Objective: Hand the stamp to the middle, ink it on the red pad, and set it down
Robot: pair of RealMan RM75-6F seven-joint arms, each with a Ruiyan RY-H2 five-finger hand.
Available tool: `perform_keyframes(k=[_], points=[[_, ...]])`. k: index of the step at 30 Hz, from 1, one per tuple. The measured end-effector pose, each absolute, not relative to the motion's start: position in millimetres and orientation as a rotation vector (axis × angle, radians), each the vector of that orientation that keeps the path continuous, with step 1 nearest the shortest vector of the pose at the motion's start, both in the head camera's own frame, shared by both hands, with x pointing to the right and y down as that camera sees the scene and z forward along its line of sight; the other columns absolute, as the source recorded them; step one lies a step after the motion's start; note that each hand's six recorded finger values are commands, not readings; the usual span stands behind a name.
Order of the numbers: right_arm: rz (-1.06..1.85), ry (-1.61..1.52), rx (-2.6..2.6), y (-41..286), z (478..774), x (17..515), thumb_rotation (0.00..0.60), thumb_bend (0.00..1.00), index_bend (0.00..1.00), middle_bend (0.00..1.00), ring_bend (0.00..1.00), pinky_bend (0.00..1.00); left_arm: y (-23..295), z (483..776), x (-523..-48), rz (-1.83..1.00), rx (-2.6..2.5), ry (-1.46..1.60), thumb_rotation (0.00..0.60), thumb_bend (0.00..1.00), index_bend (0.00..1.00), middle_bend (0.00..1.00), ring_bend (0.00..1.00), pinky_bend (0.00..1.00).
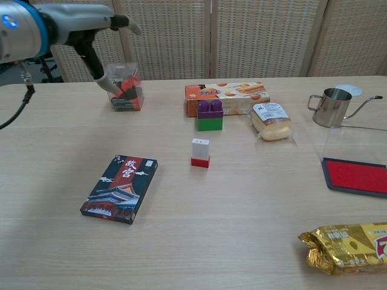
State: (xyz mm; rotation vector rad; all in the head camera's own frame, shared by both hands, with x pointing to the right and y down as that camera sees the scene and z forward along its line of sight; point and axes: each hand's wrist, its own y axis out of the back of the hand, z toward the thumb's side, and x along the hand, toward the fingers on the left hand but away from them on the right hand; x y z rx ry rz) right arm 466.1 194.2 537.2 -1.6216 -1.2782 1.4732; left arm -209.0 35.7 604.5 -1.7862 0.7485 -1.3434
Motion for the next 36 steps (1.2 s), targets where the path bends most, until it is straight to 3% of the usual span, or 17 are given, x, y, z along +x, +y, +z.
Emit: perform_keyframes(k=[8, 13, 15, 20, 26, 29, 36], points=[[1.51, -1.191, -1.578, 182, 551, 452, 0.6, 0.0, 0.0, 0.0, 0.0, 0.0, 60, 587, -326, -1.364, -1.708, 1.012, 0.6, 0.0, 0.0, 0.0, 0.0, 0.0], [1.475, -1.091, -1.55, 159, 547, 428, 0.6, 0.0, 0.0, 0.0, 0.0, 0.0, 89, 568, -393, -1.397, -1.632, 1.144, 0.6, 0.0, 0.0, 0.0, 0.0, 0.0], [1.447, -1.06, -1.573, 148, 544, 413, 0.6, 0.0, 0.0, 0.04, 0.03, 0.08, 100, 559, -412, -1.422, -1.587, 1.159, 0.6, 0.0, 0.0, 0.0, 0.0, 0.0], [1.378, -0.956, -1.678, 115, 543, 368, 0.6, 0.0, 0.0, 0.42, 0.45, 0.58, 114, 547, -427, -1.439, -1.586, 1.195, 0.6, 0.0, 0.0, 0.0, 0.0, 0.0], [1.32, -0.836, -1.822, 75, 553, 306, 0.6, 0.0, 0.0, 0.76, 0.82, 0.97, 122, 533, -431, -1.394, -1.628, 1.222, 0.6, 0.0, 0.0, 0.0, 0.0, 0.0], [1.294, -0.795, -1.886, 58, 562, 273, 0.6, 0.0, 0.0, 0.88, 0.97, 1.0, 124, 531, -432, -1.385, -1.647, 1.223, 0.6, 0.0, 0.0, 0.0, 0.0, 0.0], [1.278, -0.694, -1.944, 37, 590, 202, 0.6, 0.0, 0.03, 0.94, 1.0, 1.0, 120, 533, -438, -1.4, -1.686, 1.244, 0.6, 0.0, 0.0, 0.0, 0.0, 0.0]])
